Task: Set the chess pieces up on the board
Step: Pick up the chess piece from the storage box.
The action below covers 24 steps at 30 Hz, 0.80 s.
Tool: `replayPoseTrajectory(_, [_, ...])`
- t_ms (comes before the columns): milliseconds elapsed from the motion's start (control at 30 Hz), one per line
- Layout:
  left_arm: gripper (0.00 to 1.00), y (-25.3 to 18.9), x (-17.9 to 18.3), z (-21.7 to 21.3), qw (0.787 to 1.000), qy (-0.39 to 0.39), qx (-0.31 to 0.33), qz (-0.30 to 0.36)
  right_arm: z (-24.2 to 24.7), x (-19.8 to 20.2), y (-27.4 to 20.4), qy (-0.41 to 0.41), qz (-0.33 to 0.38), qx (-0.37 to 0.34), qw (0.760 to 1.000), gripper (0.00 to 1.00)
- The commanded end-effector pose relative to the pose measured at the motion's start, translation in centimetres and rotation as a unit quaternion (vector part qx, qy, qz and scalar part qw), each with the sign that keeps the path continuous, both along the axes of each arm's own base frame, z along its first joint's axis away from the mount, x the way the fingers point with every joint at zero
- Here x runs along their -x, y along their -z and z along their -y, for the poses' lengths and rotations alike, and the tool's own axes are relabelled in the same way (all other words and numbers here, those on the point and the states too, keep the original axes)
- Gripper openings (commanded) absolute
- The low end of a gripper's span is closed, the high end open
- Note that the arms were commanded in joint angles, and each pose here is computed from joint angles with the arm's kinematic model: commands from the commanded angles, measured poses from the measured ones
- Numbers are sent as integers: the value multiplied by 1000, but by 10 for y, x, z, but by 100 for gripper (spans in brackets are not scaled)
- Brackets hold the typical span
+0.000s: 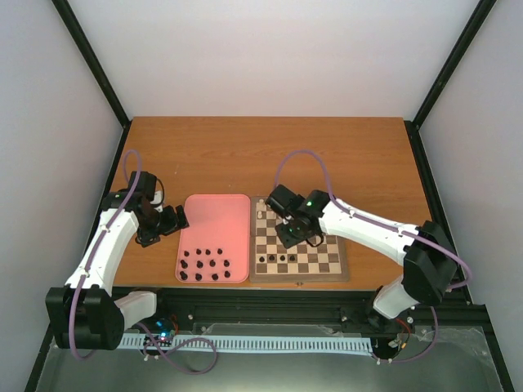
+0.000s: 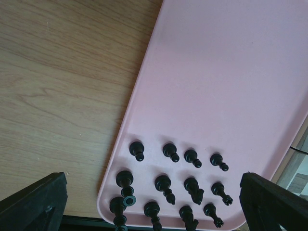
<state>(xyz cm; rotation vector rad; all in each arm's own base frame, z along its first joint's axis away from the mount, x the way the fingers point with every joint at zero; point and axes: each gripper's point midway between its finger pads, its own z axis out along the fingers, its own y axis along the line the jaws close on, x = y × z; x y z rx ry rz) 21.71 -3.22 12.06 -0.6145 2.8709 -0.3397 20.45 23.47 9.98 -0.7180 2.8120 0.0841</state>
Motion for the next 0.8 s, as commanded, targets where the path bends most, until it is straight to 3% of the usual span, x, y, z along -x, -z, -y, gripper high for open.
replayPoseTrajectory(0, [100, -10, -10, -2, 1000, -1, -2, 27, -17, -20, -20, -24, 30, 3, 999, 43])
replayPoseTrajectory(233, [100, -37, -28, -6, 998, -2, -14, 58, -89, -29, -32, -89, 29, -45, 995, 43])
replayPoseTrajectory(500, [100, -59, -39, -20, 996, -15, -40, 73, -174, -1, -15, -174, -13, -91, 980, 43])
replayPoseTrajectory(767, [100, -102, -47, -22, 991, -30, -41, 121, -200, 11, 16, -212, -54, -95, 971, 43])
